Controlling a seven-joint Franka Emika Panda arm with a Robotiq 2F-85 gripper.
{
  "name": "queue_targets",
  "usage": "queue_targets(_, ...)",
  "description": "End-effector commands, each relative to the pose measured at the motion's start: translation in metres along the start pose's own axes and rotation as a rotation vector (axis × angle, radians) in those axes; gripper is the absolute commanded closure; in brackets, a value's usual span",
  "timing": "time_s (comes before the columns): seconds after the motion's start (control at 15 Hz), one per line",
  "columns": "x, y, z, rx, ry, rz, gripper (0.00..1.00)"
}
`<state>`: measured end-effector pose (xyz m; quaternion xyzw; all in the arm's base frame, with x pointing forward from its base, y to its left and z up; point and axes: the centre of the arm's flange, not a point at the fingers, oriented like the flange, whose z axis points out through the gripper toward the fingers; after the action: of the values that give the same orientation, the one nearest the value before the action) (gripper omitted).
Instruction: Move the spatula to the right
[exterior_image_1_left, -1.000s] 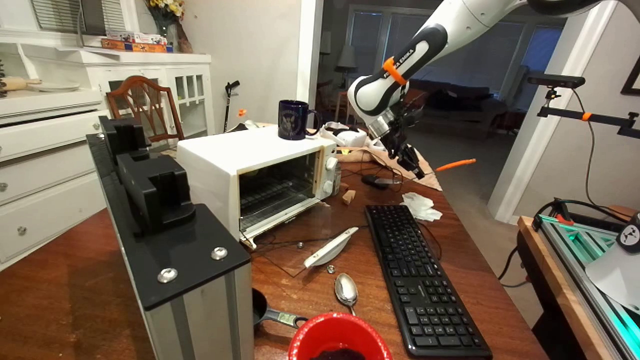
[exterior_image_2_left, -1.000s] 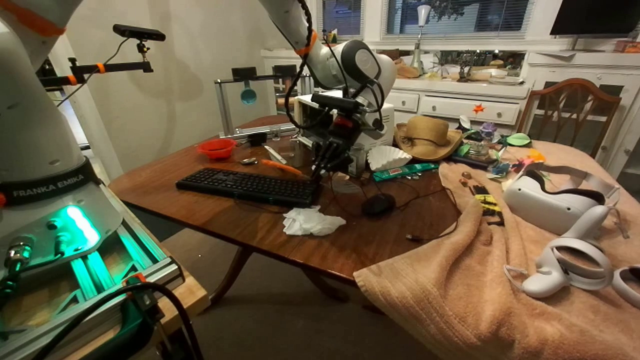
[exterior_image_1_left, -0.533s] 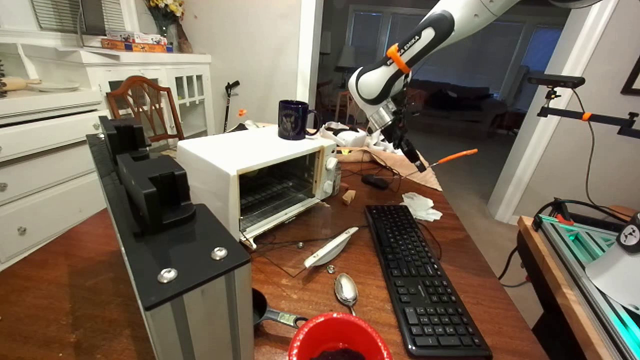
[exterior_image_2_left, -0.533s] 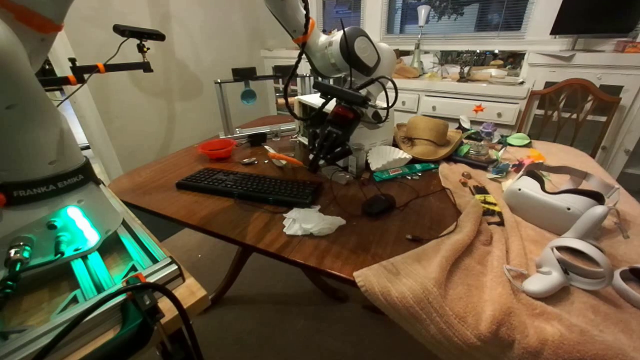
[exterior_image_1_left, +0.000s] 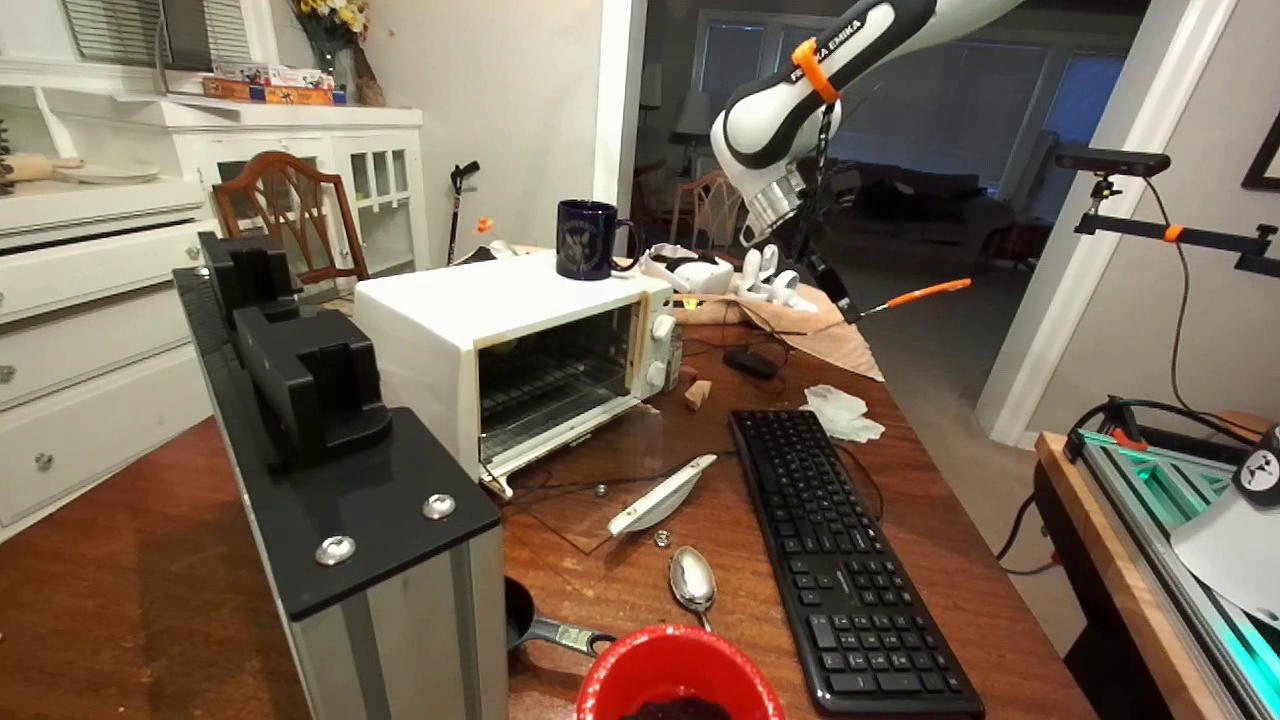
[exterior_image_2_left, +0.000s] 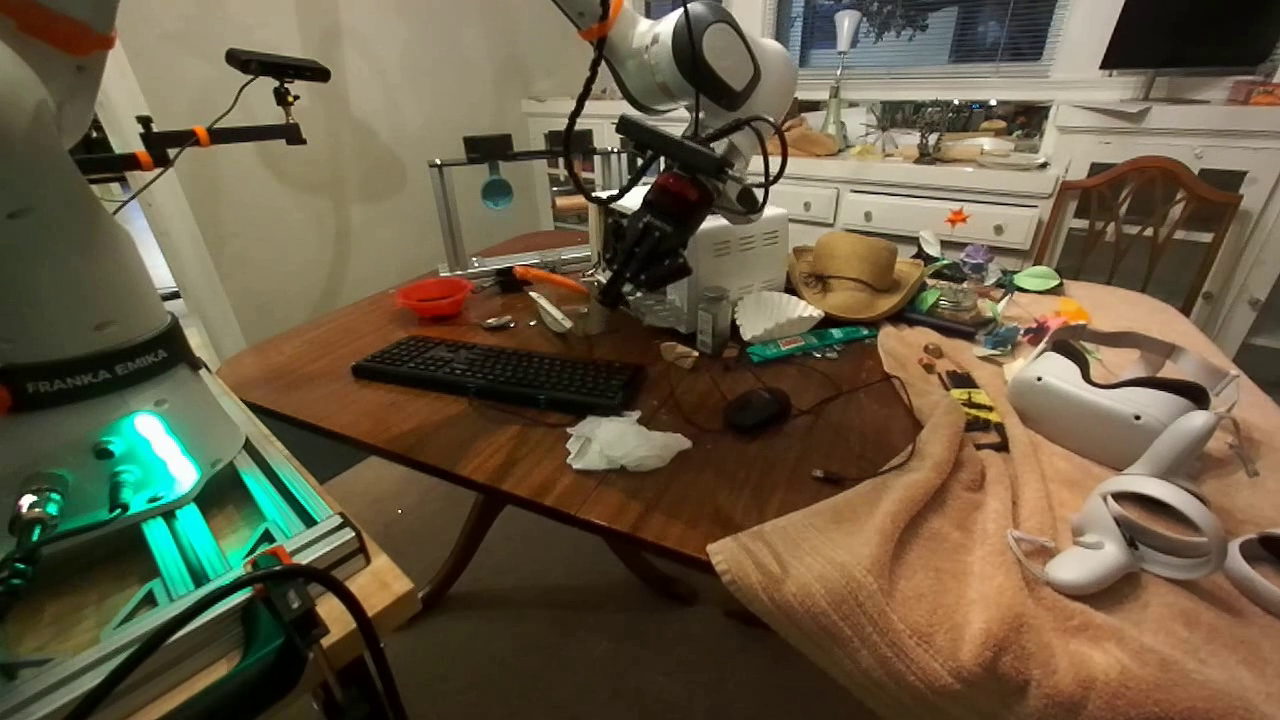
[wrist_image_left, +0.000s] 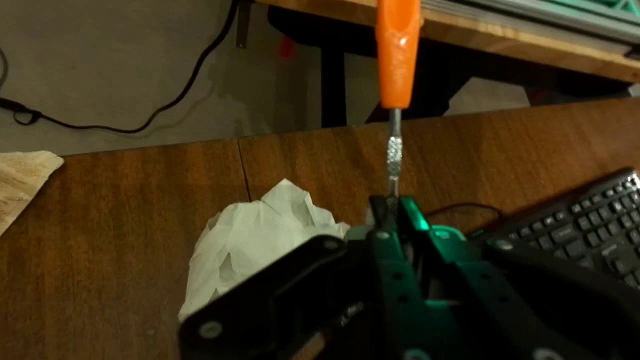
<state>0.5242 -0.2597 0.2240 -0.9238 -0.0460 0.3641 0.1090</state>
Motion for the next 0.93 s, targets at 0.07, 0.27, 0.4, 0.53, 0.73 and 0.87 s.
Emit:
queue_targets(0.07,-0.009,-0.002,-0.015,0.051,0.19,0.162,0.98)
queue_targets(0.27,-0.003,0.013,-0.022,0.074,0.29,0.283,0.98)
queue_targets(0.4,-0.002,0.031,-0.022,0.086,0.346,0.372,0.98)
queue_targets(0.53,-0.005,0.051,-0.019,0.102,0.406,0.457,0.98)
queue_targets(0.73,-0.014,0.084,-0.012,0.128,0.482,0.594,0.98)
queue_targets(0.87,-0.023,0.106,-0.005,0.15,0.525,0.689,0.98)
